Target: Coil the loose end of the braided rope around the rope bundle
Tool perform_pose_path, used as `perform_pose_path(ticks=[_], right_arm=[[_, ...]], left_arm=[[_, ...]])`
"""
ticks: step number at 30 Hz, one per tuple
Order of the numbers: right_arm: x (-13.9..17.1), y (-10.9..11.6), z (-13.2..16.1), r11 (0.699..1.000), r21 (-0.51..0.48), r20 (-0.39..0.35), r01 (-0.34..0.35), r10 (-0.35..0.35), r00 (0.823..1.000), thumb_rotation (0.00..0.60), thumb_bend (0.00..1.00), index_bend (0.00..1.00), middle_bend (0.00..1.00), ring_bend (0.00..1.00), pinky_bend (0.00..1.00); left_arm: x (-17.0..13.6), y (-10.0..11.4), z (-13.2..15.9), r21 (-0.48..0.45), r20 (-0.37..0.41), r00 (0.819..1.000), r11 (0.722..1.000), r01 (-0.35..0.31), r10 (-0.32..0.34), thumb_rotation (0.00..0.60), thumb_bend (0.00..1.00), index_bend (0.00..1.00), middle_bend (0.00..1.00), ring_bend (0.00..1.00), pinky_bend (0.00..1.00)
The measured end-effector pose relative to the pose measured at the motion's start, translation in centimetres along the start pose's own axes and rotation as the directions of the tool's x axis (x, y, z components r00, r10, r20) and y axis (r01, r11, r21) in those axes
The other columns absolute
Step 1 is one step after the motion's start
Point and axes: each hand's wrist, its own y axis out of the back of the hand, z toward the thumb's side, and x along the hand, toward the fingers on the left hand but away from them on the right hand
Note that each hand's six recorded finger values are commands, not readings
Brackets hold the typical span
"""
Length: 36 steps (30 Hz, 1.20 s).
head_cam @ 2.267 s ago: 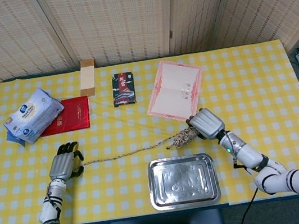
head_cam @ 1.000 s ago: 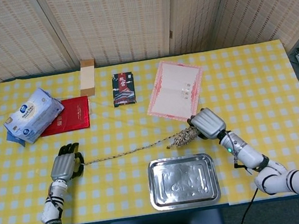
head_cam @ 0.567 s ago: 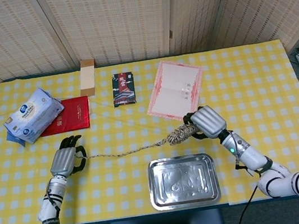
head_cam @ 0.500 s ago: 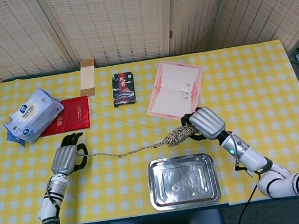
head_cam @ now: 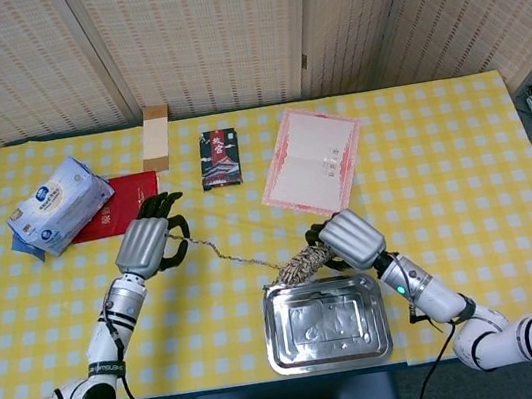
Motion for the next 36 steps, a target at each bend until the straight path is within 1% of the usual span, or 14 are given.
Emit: perform_pose_path(ticks=[3,8,15,21,28,36], right_arm=[[-0.3,-0.1,0.5,1.000,0.014,0.006,-0.006,0.006,1.000,0.600,0.57,0.83,0.75,0.87,0.71],[-1.0,-0.4,1.2,0.999,0.032,0.030,-0.015,0.014,0.999,0.600,0.57,0.86,0.78,0.91,0.75],[-2.6,-1.0,2.6,0.999,0.021,0.060,-0.026,0.024,0.998,0.600,0.57,0.86,0.79,0.92,0.77],[-4.0,-1.3,4.6,0.999,-0.026,0.044,-0.023,0.024,0.999,0.600,0.57,0.88,0.79,0.93,0.77],[-4.3,-1.7,6.4,0.997,-0.064,0.009,-0.039,0.040,0.999,0.600,0.57,0.88,0.80,0.94,0.77],[-5.1,-1.9,7.3,0.994,-0.102,0.020,-0.032,0.034,0.999,0.600,0.57,0.89,0.81,0.94,0.78]], left_arm=[[0.3,1.3,2.0,-0.013,0.029,0.999,1.000,-0.014,0.014,0.600,0.52,0.59,0.13,0.04,0.01],[0.1,2.9,5.0,-0.042,0.079,0.996,0.999,-0.031,0.034,0.600,0.52,0.59,0.13,0.03,0.01],[-0.5,4.7,9.1,-0.096,0.149,0.987,0.995,-0.037,0.052,0.600,0.52,0.59,0.13,0.03,0.01],[-0.9,5.9,11.6,-0.132,0.187,0.980,0.990,-0.042,0.066,0.600,0.52,0.58,0.13,0.02,0.00],[-0.7,6.7,12.6,-0.157,0.189,0.978,0.986,-0.058,0.088,0.600,0.52,0.58,0.13,0.02,0.00],[-0.9,6.9,13.1,-0.223,0.194,0.978,0.974,-0.034,0.078,0.600,0.52,0.58,0.13,0.02,0.00]])
